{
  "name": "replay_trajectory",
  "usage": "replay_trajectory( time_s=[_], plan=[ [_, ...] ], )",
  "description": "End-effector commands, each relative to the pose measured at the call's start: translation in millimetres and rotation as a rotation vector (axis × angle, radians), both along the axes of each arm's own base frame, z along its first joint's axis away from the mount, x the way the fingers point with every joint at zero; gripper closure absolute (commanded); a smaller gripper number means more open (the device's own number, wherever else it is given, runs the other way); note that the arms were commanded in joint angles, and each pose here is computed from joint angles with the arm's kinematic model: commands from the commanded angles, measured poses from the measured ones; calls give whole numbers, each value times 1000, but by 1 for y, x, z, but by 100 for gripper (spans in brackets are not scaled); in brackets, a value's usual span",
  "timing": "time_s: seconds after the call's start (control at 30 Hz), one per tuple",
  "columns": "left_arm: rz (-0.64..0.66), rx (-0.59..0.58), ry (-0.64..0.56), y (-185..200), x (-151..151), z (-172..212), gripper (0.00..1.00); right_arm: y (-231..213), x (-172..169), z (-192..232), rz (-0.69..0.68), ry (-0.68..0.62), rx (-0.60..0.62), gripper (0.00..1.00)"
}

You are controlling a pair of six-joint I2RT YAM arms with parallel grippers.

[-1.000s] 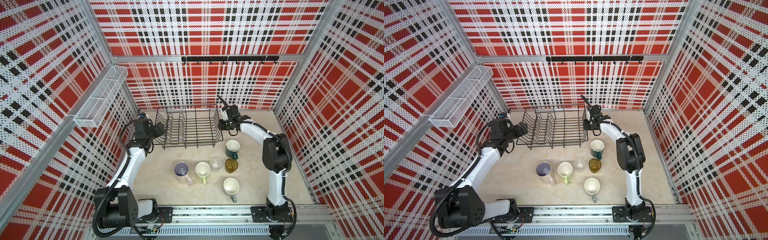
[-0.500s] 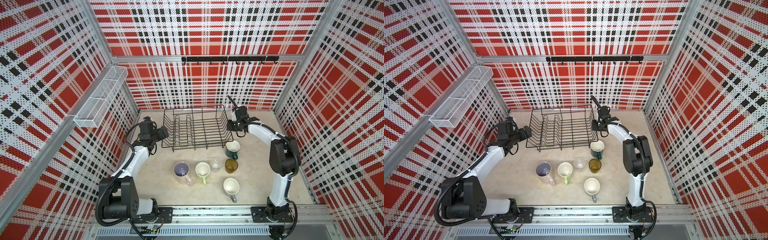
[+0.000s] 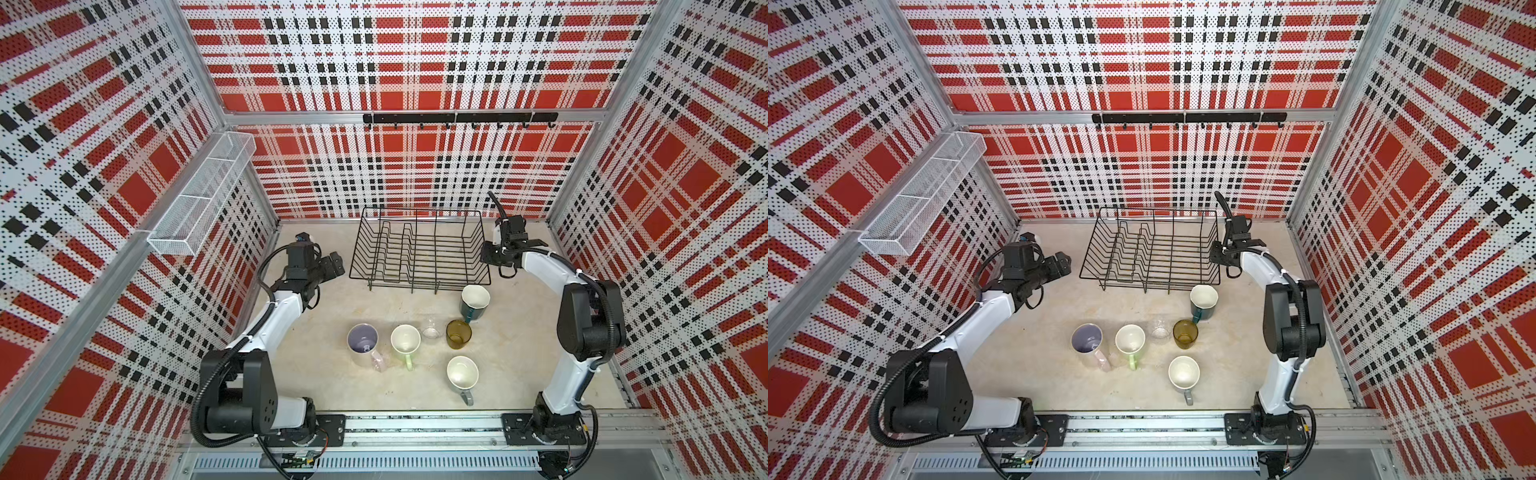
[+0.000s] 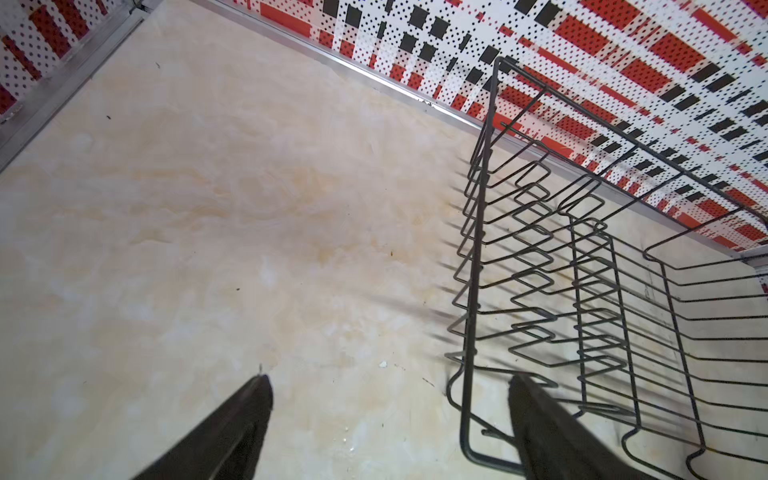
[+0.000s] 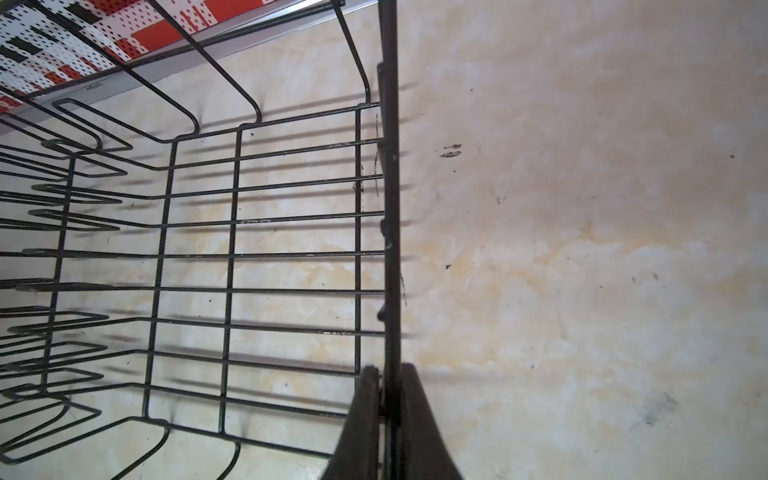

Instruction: Load the cups into the dish rack

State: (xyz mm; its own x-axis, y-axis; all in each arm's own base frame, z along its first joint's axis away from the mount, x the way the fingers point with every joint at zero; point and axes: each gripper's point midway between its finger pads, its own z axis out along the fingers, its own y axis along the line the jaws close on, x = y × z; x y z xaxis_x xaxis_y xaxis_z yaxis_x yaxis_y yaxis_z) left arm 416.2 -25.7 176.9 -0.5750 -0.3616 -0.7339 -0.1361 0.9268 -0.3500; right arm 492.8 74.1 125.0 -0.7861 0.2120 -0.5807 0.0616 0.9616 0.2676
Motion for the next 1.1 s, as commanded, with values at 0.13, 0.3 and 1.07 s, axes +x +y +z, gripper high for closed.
replay_trajectory(
  time_s=[0.13,0.3,1.07],
  plan=[
    [6,-2,-90,0,2,32,8,-22,9,2,31,-8,-24,100],
    [9,-3,-103,1,-1,34,8,-23,16,-5,54,12,-36,100],
    [56,136,-352,34,-16,129,2,-32,-27,70,8,-122,-35,44]
  ],
)
